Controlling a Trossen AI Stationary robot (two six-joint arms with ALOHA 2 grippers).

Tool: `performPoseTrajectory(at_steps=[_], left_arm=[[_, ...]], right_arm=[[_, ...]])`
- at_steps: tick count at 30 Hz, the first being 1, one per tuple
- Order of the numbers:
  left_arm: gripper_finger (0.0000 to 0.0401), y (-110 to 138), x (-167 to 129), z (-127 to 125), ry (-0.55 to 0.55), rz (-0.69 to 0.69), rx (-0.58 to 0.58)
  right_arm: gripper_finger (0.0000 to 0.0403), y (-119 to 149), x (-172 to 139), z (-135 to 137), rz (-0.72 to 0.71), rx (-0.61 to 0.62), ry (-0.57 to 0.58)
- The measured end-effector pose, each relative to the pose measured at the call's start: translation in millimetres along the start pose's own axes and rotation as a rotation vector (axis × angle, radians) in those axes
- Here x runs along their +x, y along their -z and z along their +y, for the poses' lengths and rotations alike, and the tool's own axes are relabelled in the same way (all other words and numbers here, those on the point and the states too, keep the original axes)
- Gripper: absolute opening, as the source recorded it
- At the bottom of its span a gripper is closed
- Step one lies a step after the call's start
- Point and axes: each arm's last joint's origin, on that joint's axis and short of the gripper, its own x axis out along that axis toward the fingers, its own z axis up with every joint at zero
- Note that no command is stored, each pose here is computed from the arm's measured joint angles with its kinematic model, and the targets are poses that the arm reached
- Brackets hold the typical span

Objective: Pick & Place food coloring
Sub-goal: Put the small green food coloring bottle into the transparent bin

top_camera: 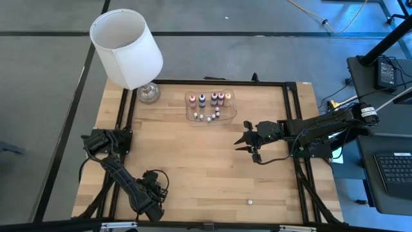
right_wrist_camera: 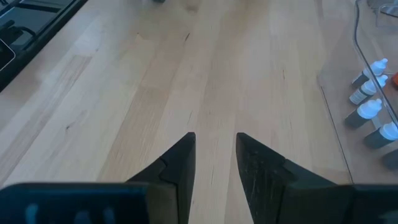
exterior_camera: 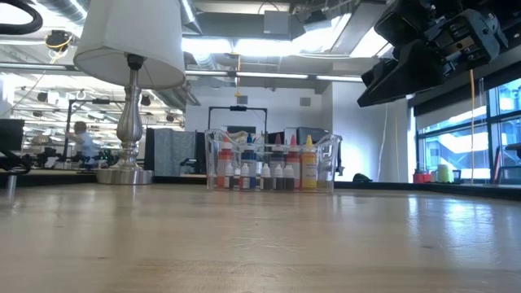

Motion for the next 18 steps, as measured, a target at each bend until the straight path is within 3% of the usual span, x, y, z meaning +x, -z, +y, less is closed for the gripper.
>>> performPoseTrajectory(at_steps=[10,18], left_arm=[[0.0136,1.2,-0.1,-2.1,0.029,0.0,-0.008],[0.0081,0.4,-0.1,-2.5,0.044,-0.025,0.087]], right_arm=[[0.0118,0.0,0.0,0.0,0.0,-0.002,0.0],[0.0118,-0.1,0.0,0.0,-0.001,-0.004,0.0]])
